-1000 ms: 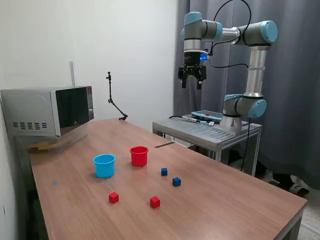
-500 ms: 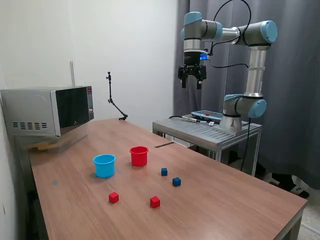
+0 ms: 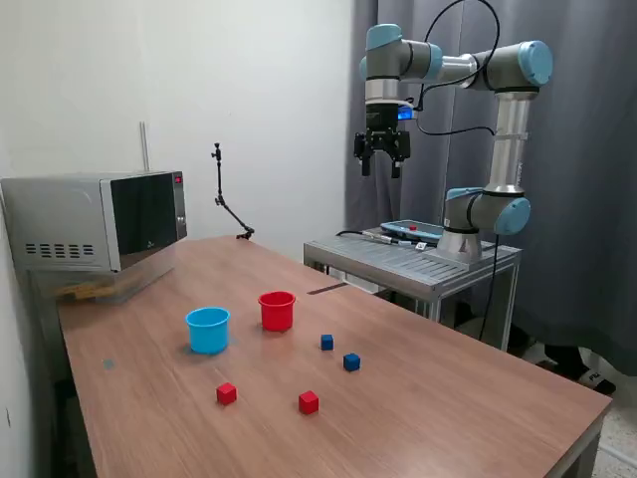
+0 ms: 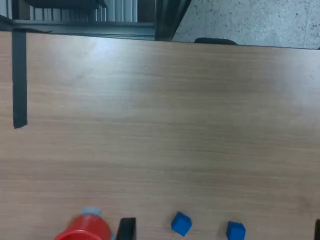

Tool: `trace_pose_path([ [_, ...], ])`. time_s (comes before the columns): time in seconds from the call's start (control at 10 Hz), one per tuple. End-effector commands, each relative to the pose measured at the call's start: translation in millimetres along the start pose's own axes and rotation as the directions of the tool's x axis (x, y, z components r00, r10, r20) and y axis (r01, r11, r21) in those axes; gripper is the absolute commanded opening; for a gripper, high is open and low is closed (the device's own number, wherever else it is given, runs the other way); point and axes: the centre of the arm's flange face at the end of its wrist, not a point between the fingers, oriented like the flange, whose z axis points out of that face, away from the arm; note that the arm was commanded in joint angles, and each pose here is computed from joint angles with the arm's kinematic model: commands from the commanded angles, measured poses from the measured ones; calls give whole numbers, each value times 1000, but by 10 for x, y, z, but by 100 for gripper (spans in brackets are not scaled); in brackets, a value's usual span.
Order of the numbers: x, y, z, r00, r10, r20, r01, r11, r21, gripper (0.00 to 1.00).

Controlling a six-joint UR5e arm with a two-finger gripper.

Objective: Place red objects in the red bin, and blue objects in the blue bin.

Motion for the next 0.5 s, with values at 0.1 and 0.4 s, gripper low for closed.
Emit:
trace_pose_path([
  [0.1, -9, 9, 12, 999, 38, 0, -38, 999, 2, 100],
  [0.4, -10, 5, 27, 999, 37, 1, -37, 999, 5, 100],
])
